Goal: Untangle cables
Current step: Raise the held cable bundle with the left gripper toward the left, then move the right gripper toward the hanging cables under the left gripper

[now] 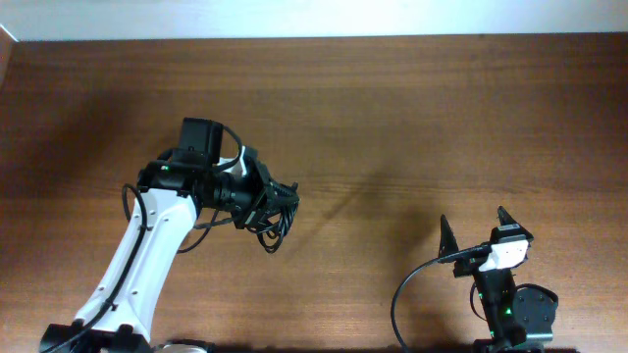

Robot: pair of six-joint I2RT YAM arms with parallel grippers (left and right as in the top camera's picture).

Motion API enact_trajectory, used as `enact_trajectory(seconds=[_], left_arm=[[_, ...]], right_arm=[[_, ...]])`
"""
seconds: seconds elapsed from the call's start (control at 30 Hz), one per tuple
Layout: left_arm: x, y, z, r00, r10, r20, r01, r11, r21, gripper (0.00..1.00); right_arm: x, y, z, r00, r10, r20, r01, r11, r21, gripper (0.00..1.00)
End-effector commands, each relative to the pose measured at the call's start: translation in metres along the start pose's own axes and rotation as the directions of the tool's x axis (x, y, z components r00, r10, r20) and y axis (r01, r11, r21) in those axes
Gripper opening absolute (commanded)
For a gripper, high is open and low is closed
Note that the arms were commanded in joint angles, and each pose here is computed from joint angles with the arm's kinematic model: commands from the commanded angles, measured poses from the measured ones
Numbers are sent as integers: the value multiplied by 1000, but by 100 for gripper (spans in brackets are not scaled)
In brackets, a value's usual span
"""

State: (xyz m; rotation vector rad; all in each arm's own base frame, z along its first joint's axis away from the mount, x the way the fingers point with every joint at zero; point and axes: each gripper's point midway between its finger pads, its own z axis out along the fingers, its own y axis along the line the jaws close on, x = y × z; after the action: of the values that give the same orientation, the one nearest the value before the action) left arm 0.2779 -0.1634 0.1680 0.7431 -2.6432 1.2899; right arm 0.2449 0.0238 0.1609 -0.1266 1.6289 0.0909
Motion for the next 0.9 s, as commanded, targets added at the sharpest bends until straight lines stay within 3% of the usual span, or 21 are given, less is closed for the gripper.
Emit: enact_trajectory(seconds=[0.0, 0.27, 0.33, 0.43, 0.63, 0.77, 0.87], left_arm=[[6, -12, -8, 1000, 14, -6, -14, 999, 41, 0], [10, -6, -8, 1000, -16, -19, 16, 1000, 17, 0], [13, -5, -8, 999, -29, -31, 29, 999, 13, 0], [19, -7, -9, 997, -37, -61, 39, 999, 31, 0], [22, -1, -9, 995, -70, -67, 70, 998, 3, 0], [24, 0, -9, 992, -98, -74, 99, 995, -3, 0], [24, 1, -9, 974, -216, -71, 216, 976, -15, 0]], right_arm=[[2, -2, 0, 1000, 6, -5, -6, 1000, 12, 99], [-8, 2, 0, 999, 28, 37, -27, 1000, -14, 99], [-22, 5, -2, 992, 95, 81, -92, 995, -41, 99], [-67, 9, -15, 944, 307, 122, -297, 951, -90, 99], [-88, 25, -53, 932, 329, -152, -342, 937, -75, 99], [-87, 38, -70, 864, 350, -362, -398, 915, -65, 99], [-85, 74, -70, 774, 344, -532, -508, 839, -197, 99]])
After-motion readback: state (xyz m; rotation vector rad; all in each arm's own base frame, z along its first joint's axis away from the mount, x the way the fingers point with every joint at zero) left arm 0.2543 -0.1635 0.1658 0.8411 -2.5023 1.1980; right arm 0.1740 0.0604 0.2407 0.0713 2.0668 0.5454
